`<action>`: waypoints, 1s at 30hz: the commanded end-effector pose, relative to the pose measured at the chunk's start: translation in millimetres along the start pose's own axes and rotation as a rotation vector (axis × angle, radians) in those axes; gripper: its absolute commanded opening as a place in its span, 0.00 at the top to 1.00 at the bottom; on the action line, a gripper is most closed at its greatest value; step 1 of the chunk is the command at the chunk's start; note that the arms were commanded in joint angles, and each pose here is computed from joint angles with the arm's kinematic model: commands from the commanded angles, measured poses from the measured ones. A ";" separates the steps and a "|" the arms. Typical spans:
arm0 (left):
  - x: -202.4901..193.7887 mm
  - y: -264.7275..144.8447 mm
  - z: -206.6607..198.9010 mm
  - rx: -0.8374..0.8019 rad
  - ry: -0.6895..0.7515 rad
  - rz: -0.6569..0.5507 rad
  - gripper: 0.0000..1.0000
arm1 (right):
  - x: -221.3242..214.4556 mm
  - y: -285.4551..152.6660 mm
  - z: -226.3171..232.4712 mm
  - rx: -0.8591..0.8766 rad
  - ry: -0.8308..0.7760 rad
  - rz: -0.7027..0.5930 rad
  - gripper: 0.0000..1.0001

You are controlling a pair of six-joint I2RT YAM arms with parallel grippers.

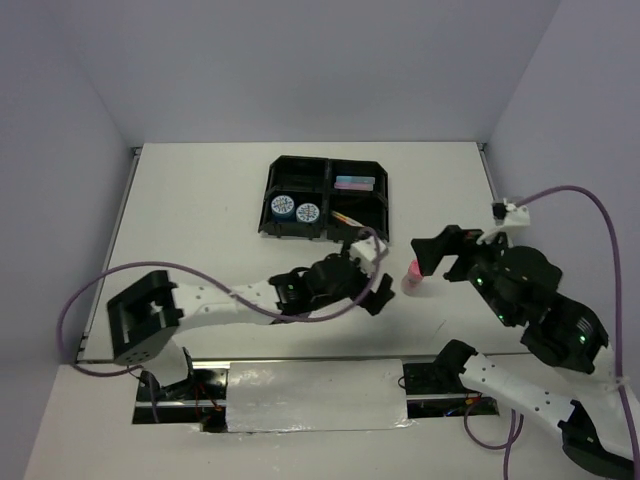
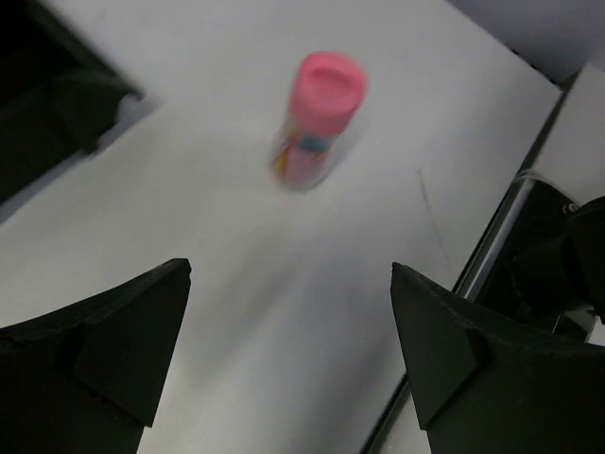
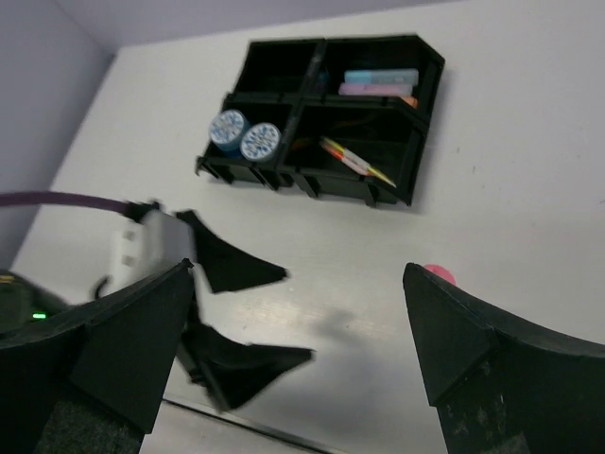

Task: Sort the stationery into containers
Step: Pick up the stationery from the center of the board.

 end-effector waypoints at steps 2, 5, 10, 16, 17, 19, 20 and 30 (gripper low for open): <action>32.5 53.0 -40.3 -0.130 0.179 -0.257 0.01 | 6.5 -25.2 -3.2 0.108 0.012 -0.036 0.00; 33.9 85.4 -46.4 -0.115 0.188 -0.259 0.01 | 5.7 -28.8 -0.2 0.146 -0.022 0.002 0.00; 41.1 121.9 -49.4 -0.053 0.185 -0.264 0.01 | 6.7 -32.4 -4.3 0.128 -0.079 0.022 0.00; 30.8 150.4 -33.9 -0.003 0.153 -0.247 0.02 | 11.6 -44.0 -12.0 0.125 -0.062 -0.029 0.00; 30.4 152.4 -32.7 -0.015 0.145 -0.248 0.04 | 13.2 -46.5 -12.5 0.133 -0.058 -0.041 0.00; 28.0 158.2 -27.0 -0.011 0.126 -0.240 0.07 | 16.9 -51.7 -13.9 0.144 -0.049 -0.068 0.00; 27.4 159.6 -26.1 -0.014 0.123 -0.237 0.11 | 18.0 -53.0 -14.4 0.145 -0.047 -0.074 0.00; 7.5 168.2 -27.3 -0.073 0.075 -0.210 0.33 | 22.9 -55.9 -17.2 0.133 -0.047 -0.112 0.00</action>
Point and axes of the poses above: each gripper's point midway between its finger pads, its own y axis out along the fingers, its own z axis along the line the jaws close on, x = y × z, the point moved 8 cm from there along -y, back along the fingers, and after that the axes turned 8 degrees about y, right-handed, at the moved point
